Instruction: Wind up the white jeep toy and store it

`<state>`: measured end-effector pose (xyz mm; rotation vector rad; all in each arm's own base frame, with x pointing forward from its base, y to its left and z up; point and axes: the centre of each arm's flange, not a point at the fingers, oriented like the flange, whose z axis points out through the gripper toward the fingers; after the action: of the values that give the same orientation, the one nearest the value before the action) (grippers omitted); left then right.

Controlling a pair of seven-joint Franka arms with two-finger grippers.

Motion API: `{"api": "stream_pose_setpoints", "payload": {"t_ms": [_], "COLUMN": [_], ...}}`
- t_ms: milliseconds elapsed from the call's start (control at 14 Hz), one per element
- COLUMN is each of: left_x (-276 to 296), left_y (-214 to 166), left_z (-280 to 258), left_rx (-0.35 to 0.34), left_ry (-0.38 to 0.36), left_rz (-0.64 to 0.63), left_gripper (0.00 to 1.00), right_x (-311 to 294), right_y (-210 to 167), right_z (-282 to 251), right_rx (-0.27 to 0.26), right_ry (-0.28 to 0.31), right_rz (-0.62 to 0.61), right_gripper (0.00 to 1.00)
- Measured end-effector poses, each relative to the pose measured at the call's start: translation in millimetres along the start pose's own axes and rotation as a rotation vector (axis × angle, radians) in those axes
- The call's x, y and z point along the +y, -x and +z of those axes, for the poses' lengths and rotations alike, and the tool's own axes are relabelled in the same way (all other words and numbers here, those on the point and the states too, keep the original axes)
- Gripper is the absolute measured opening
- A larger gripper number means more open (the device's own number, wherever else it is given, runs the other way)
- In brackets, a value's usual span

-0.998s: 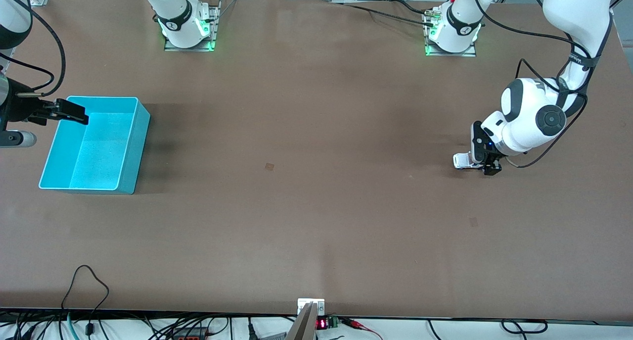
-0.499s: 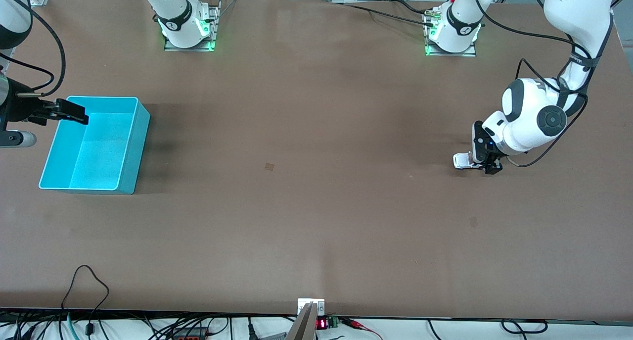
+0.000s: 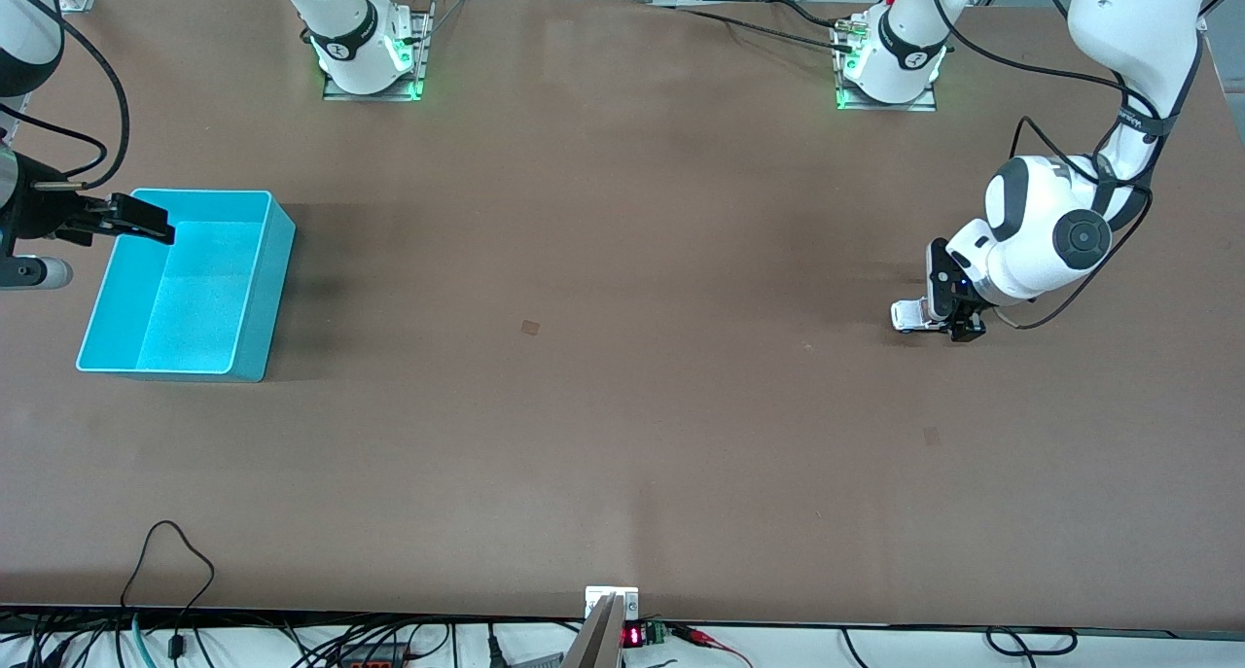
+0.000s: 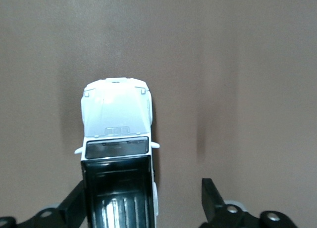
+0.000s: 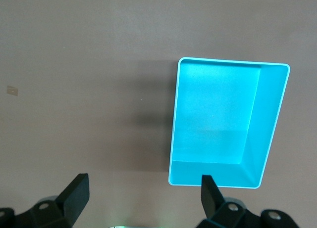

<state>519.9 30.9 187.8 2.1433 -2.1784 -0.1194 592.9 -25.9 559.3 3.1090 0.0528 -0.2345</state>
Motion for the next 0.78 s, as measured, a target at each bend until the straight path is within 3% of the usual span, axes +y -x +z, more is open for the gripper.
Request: {"api": "stream_pose_setpoints", "payload": {"t_ms": [143,214,285,356,784], "left_x": [-0.1,-0.1,-0.4,-1.0,-1.8], "left_y": [-0.6,-0.8,-0.9,-1.0,-7.2], "left_z": [0.0,-0.1,-0.3,-1.1,-1.7], "left_rx": [0.0,0.0,0.0,0.0,-0.011], "left_ry": [0.0,-0.001,-0.003,-0.007,-0.011], "left_rz": [0.002,0.002,0.003,0.003,0.048], "left_gripper": [0.74,0.73,0.66,0.53,0.52], "right_x": [0.0,0.0,0.0,0.0,-0.2], "right_y": [0.0,0.1,0.1,0.1,0.1], "right_z": [0.0,0.0,0.0,0.1,0.1], "right_rx": [0.0,0.0,-0.001,-0.001,-0.001], "right_ry": [0.0,0.0,0.0,0.0,0.0], "right_rz": [0.0,0.0,0.0,0.0,-0.001], "right_gripper": [1.0,1.0,1.0,1.0,1.0]}}
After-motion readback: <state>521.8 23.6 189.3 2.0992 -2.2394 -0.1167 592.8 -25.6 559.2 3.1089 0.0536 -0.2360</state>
